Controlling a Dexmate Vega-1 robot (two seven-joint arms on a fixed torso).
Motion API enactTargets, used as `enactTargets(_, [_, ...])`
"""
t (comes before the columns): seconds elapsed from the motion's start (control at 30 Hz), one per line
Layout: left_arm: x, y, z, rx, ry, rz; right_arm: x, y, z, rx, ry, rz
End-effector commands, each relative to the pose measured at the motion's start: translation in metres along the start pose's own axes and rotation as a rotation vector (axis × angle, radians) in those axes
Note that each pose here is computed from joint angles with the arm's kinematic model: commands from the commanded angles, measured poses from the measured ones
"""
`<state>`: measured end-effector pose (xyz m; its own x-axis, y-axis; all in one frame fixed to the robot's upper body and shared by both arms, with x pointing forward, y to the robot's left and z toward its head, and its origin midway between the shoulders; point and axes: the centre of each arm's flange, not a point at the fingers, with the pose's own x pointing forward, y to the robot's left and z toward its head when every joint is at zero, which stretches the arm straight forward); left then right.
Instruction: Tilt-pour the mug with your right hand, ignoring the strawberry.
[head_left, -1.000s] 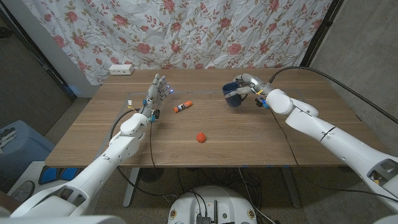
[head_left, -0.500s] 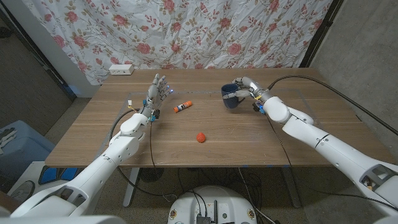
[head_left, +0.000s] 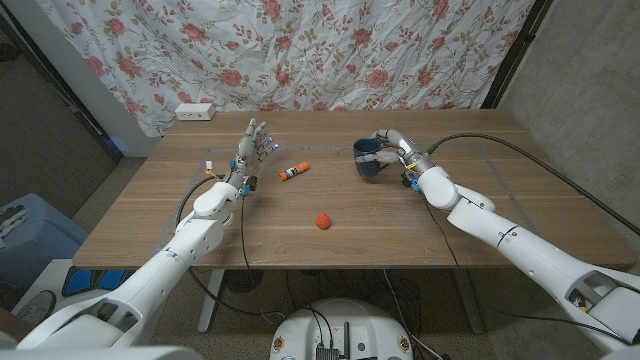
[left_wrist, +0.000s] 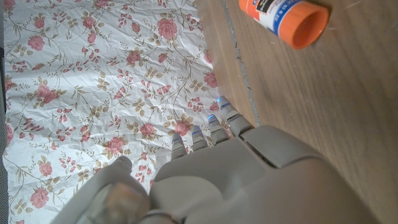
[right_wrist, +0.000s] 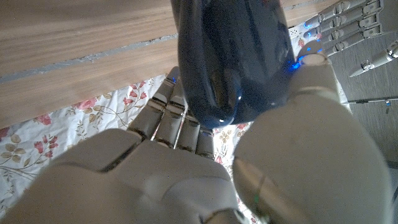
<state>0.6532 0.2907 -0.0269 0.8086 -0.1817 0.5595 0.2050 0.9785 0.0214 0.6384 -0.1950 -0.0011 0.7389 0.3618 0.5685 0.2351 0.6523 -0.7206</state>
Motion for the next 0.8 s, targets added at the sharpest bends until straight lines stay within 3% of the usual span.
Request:
enactTargets(0.03, [0.000, 0.000, 0.000, 0.000, 0.000, 0.000, -0.005, 0.016, -0.006, 0.021, -0.009, -0.054])
enactTargets(0.8, [0.000, 0.000, 0.000, 0.000, 0.000, 0.000, -0.012, 0.034, -0.019, 0.034, 0.015, -0.118])
